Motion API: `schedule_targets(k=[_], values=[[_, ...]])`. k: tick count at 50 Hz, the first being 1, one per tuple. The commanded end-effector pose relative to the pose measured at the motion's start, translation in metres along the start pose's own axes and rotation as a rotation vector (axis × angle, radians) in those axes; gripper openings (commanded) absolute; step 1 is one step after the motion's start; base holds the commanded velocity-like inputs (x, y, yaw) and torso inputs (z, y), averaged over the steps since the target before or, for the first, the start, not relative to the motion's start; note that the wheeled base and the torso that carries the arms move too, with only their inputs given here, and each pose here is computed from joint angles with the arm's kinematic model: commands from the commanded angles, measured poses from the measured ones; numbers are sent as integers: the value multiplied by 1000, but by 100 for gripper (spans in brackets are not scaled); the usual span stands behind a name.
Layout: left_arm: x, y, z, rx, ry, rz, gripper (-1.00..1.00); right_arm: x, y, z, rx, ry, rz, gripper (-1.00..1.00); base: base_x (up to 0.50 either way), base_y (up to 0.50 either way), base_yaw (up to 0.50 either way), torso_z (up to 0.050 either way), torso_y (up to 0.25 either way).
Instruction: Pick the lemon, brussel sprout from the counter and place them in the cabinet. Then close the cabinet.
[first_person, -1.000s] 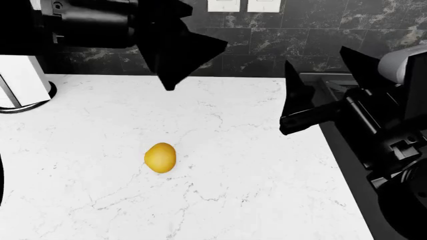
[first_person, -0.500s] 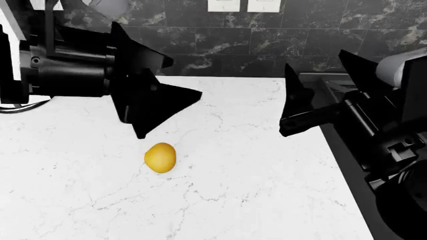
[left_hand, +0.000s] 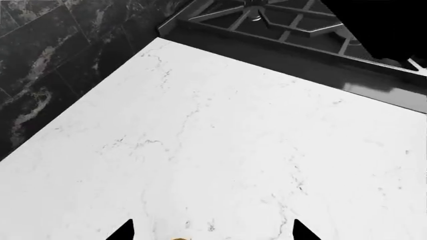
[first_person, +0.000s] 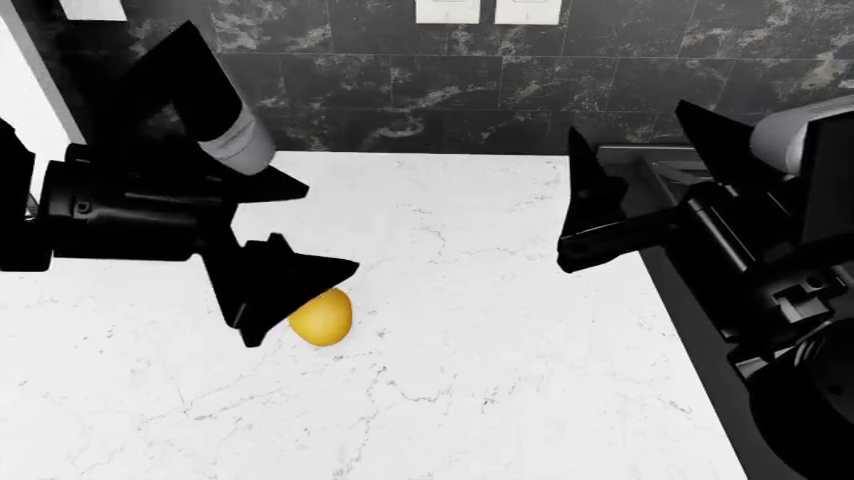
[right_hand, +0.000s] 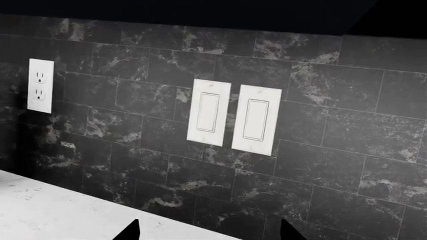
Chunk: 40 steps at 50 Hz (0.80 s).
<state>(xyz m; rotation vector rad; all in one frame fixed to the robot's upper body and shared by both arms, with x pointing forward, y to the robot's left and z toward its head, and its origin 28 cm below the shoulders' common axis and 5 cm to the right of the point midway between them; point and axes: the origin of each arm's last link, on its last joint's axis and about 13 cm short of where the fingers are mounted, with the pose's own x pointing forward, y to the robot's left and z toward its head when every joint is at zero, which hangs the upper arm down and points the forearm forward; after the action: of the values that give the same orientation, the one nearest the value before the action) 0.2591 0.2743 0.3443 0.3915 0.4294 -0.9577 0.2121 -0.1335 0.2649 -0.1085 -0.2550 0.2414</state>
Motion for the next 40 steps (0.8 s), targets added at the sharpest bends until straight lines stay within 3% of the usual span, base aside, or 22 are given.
schedule_targets(k=[1,25,40], values=[[0,-2,-8,-4,55,-25,100,0,0,0,0,1,-1,100,0,0,0,0,0],[6,0,-21,-37,106,-59,100,1,1,-1,2,2,0,100,0,0,0,0,0],[18,6,-26,-16,154,-15,100,2,1,-3,5,4,-1,100,0,0,0,0,0]])
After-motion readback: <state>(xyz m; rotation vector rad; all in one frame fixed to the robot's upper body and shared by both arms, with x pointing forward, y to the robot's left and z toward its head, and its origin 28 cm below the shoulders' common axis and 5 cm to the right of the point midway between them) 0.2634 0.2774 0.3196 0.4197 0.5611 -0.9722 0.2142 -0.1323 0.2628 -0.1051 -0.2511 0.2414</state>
